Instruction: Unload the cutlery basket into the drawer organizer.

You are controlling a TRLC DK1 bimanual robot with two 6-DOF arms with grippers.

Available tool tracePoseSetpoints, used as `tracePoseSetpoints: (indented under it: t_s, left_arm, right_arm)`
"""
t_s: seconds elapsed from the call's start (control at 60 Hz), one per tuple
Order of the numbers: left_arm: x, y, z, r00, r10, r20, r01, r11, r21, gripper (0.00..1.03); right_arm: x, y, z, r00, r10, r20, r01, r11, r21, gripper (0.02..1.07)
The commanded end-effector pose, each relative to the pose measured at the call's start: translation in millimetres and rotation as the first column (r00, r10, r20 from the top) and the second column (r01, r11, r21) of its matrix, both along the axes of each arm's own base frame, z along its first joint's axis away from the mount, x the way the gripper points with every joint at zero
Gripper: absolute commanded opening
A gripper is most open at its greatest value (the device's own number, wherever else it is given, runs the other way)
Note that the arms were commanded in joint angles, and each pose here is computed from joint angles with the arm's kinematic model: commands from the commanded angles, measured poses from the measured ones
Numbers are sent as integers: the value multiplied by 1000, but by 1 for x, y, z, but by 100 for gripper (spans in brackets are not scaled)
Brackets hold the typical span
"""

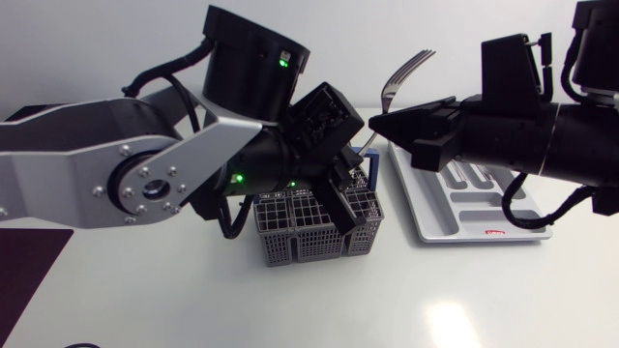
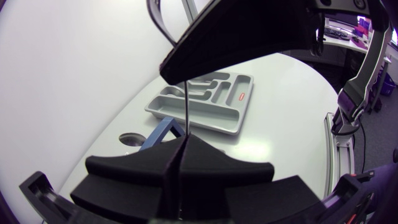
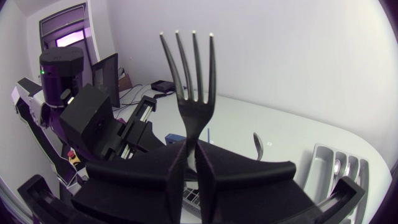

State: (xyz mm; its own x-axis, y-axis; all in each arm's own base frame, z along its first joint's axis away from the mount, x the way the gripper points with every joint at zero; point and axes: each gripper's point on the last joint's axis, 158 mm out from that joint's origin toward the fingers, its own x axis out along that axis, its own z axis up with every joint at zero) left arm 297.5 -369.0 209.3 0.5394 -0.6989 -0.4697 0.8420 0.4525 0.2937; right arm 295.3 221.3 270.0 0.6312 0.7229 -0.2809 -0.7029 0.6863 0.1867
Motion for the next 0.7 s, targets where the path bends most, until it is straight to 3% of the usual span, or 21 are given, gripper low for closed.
tracePoseSetpoints:
  t_s: [0.0,0.283,0.45,0.533,0.6,0.683]
  left_arm:
    - [-6,0,-3,1000,1,-6,-1,1000,-5,15]
    - [-8,-1,-3,1000,3,0,-3,1000,0,17]
    - [-8,0,-4,1000,6,0,-6,1000,2,32]
    - [-8,0,-3,1000,7,2,-7,1000,2,50]
    - [-8,0,-3,1000,7,1,-7,1000,3,52]
    - [-9,0,-3,1000,5,3,-5,1000,4,64]
  right_arm:
    - [5,0,6,1000,-11,18,11,1000,2,14]
    - [6,-2,5,1000,-16,17,16,1000,0,13]
    - [6,-2,4,1000,-15,17,15,1000,-1,13]
    - [7,-4,5,1000,-18,18,18,1000,0,13]
    - [7,-4,4,1000,-19,16,20,1000,-2,13]
    - [8,-7,3,1000,-25,15,25,1000,-5,13]
